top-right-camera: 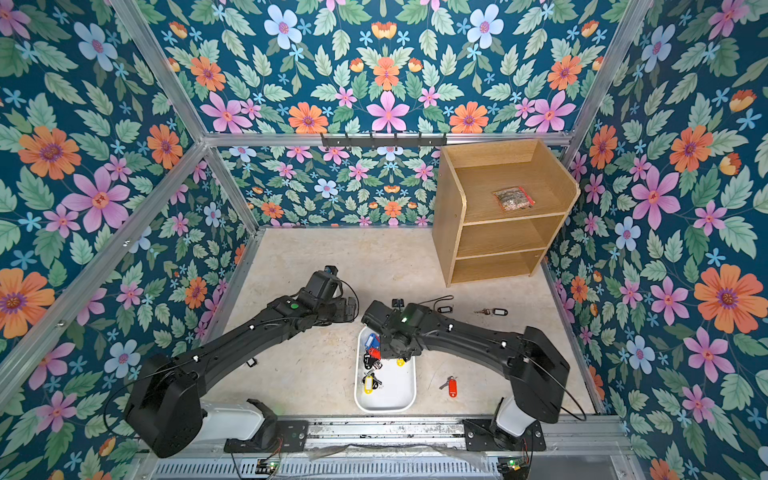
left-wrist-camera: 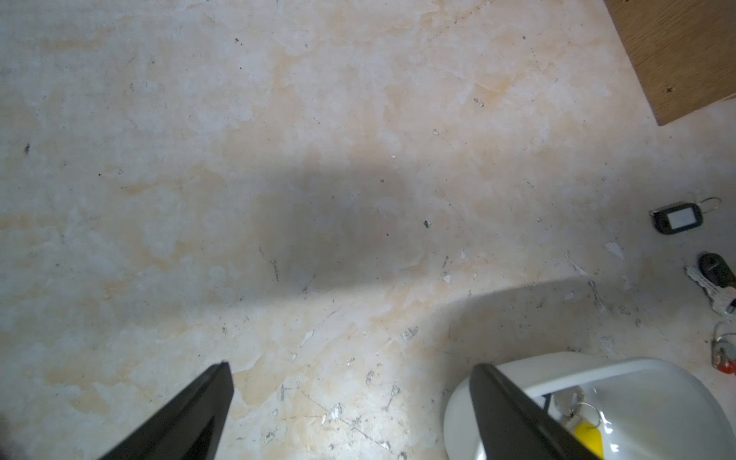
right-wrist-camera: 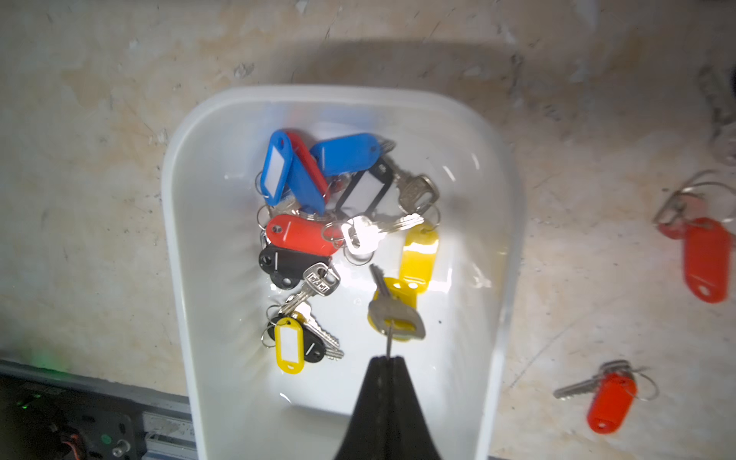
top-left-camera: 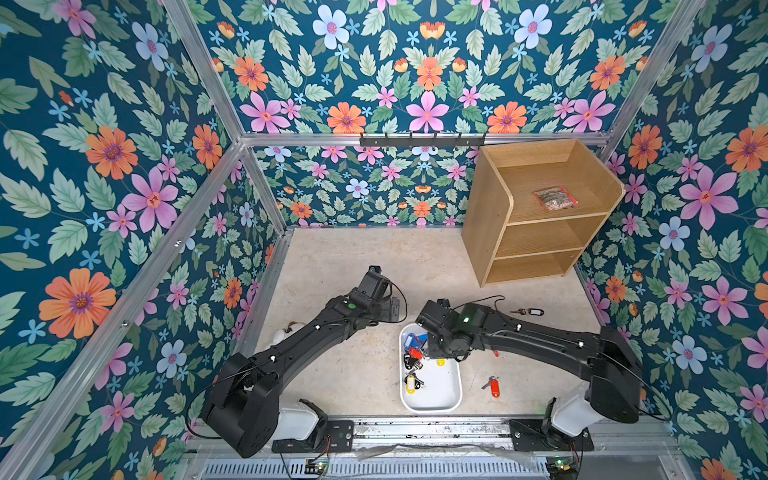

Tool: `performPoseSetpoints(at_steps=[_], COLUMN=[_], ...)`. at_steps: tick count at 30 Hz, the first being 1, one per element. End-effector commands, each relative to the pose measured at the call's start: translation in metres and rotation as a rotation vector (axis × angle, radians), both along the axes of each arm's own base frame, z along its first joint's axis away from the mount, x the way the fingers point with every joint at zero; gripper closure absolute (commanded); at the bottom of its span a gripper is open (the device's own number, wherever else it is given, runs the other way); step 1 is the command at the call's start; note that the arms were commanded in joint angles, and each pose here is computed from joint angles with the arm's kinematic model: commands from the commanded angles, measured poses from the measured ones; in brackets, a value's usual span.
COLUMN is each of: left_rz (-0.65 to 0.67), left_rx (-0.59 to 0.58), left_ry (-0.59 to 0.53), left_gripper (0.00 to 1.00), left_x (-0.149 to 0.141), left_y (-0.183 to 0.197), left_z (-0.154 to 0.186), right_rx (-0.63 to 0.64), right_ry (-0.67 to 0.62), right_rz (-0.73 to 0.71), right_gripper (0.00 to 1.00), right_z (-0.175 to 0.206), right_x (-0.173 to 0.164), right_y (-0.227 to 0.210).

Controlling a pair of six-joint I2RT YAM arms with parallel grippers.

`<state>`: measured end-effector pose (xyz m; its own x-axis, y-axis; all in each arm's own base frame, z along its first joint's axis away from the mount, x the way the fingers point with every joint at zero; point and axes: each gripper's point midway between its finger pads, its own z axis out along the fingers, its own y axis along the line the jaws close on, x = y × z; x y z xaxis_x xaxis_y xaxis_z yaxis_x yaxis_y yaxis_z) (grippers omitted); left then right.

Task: Take the keys out of the storage box
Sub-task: Place the key at the center of the board.

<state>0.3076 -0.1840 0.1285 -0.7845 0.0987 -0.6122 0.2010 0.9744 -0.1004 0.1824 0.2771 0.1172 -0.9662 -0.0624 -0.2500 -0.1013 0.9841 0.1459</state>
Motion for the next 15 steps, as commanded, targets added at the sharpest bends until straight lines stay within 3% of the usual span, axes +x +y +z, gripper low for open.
performPoseSetpoints(at_steps=[1,8,15], left_rz=[0.004,0.0,-0.002], left_rx=[0.004,0.002,0.006], left_ry=[-0.01,-0.01,-0.004], left_gripper=[0.01,0.01,0.01], left_x=[0.002,0.001,0.0], left_y=[0.001,0.0,-0.001], left_z=[0.003,0.004,0.002], right_rx=[-0.086,-0.131,-0.196], right_ry=[-0.045,-0.082,-0.045], right_rz=[-0.079,-0.279,-0.423], right_gripper=[1.0,1.0,1.0], right_z=[0.015,0.025,-0.002], right_x=[0.006,0.014,0.004], right_y=[-0.044,-0.135,-0.195])
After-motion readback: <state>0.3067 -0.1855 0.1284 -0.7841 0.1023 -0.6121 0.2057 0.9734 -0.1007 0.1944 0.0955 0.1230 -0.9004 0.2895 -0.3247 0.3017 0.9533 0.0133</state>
